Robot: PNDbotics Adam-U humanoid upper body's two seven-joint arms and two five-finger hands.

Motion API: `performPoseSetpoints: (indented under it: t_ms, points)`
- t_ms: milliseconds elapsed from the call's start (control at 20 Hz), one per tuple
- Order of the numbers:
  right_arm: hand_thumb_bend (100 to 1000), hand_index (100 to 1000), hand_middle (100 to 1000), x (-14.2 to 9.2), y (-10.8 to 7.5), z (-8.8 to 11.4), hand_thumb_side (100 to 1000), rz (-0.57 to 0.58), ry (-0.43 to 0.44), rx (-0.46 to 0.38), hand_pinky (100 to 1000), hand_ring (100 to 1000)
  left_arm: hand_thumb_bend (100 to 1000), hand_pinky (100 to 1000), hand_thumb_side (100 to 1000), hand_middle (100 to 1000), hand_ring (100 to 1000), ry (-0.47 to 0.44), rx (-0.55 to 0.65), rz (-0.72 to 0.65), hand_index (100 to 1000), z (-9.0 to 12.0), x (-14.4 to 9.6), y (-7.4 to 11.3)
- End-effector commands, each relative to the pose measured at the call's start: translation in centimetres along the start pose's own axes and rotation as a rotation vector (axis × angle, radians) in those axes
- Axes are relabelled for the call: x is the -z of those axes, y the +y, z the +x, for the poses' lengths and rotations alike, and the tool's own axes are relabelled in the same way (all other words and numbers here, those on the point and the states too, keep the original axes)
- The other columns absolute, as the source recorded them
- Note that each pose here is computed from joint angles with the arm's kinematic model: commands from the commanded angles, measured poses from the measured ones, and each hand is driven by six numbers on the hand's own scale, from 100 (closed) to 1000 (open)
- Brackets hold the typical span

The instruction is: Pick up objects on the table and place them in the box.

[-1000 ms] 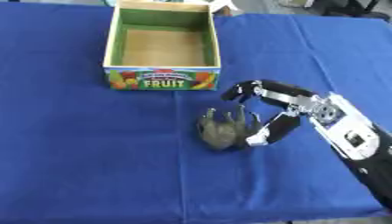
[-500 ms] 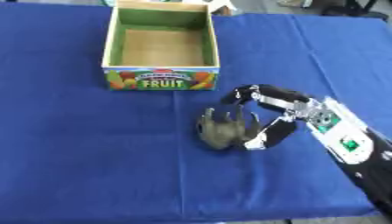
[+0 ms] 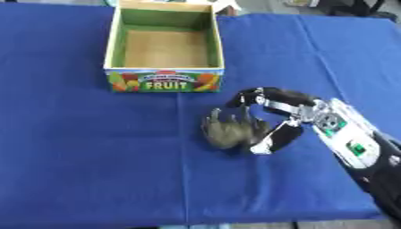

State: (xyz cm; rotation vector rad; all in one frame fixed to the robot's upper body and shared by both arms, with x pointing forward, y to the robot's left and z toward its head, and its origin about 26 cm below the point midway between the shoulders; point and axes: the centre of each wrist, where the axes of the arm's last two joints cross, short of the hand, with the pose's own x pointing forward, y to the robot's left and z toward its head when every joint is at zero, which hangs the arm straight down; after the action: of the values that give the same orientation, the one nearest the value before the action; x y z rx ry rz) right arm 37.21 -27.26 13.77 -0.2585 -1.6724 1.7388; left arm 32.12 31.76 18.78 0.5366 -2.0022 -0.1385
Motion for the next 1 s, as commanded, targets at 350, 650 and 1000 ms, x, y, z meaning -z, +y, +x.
performPoseSetpoints:
  t_ms: [350, 650, 1000]
  points:
    - [448, 840, 723, -0.56, -1.12, 0.17, 252, -0.043, 0.023, -0.089, 755, 755, 492, 478, 672, 574, 602, -0.028, 0.007, -0.002, 653, 0.74, 0.30, 0.43]
    - [412, 767, 622, -0.51, -1.17, 0.27, 211, -0.097, 0.031, -0.123, 683, 682, 491, 478, 672, 574, 602, -0.029, 0.006, -0.002, 653, 0.74, 0.29, 0.42]
    - [245, 656, 524, -0.43, -1.05, 0.19, 100, -0.158, 0.047, -0.168, 627, 614, 490, 478, 673, 574, 602, -0.028, 0.005, -0.003, 653, 0.74, 0.29, 0.40]
